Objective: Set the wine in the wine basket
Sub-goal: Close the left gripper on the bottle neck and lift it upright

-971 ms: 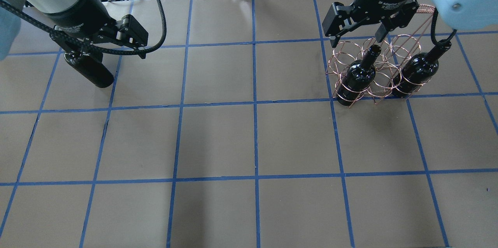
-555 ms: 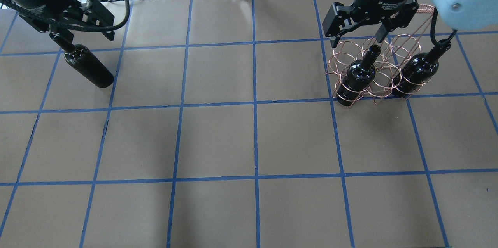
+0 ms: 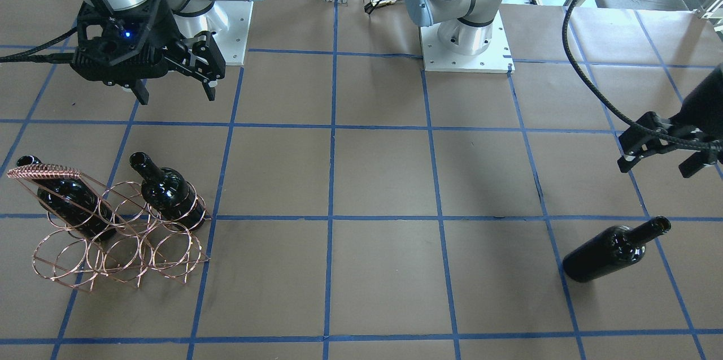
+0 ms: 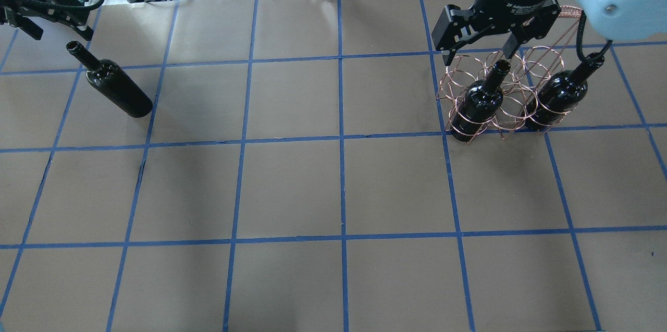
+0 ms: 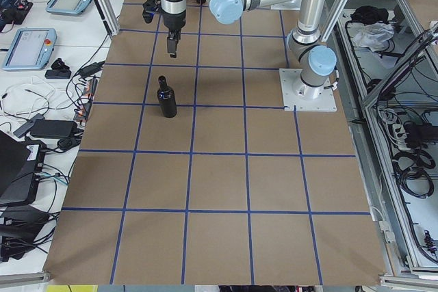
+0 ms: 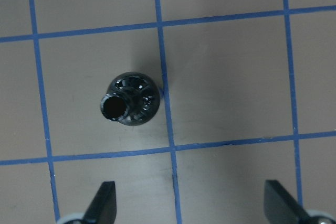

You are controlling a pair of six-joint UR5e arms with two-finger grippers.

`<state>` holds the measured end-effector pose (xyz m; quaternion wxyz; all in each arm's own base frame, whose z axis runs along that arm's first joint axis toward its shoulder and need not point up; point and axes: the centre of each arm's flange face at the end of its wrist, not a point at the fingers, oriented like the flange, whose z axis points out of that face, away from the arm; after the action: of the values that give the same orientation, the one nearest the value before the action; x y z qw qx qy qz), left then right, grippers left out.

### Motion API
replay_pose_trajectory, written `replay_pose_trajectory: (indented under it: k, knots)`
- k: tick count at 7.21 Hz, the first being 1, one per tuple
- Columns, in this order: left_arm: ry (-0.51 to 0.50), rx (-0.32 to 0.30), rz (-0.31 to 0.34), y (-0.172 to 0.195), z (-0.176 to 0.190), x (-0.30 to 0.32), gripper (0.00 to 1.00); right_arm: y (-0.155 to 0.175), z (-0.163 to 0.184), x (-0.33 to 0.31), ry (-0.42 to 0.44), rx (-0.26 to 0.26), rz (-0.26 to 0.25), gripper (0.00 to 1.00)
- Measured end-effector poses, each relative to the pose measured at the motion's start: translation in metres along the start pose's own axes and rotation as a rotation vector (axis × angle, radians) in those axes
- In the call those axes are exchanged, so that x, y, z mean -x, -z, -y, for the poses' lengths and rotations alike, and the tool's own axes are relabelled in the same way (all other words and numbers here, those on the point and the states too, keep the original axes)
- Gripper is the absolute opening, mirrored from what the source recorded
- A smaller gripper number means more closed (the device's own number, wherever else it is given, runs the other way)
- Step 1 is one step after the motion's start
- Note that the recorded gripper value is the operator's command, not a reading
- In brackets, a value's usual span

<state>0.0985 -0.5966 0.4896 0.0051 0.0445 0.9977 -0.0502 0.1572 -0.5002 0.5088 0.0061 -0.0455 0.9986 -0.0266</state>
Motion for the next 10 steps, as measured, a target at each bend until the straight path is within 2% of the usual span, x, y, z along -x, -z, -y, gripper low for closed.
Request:
replay_pose_trajectory:
  k: [4, 10]
  knots:
    - [-0.031, -0.01, 0.007, -0.051, 0.043, 0.045, 1.0, -0.001, 0.0, 0.0, 0.002, 0.001, 0.0, 1.0]
    - [-0.042, 0.058, -0.025, -0.11, 0.057, 0.057, 1.0, -0.001, 0.001, 0.0, 0.003, 0.001, 0.001, 1.0]
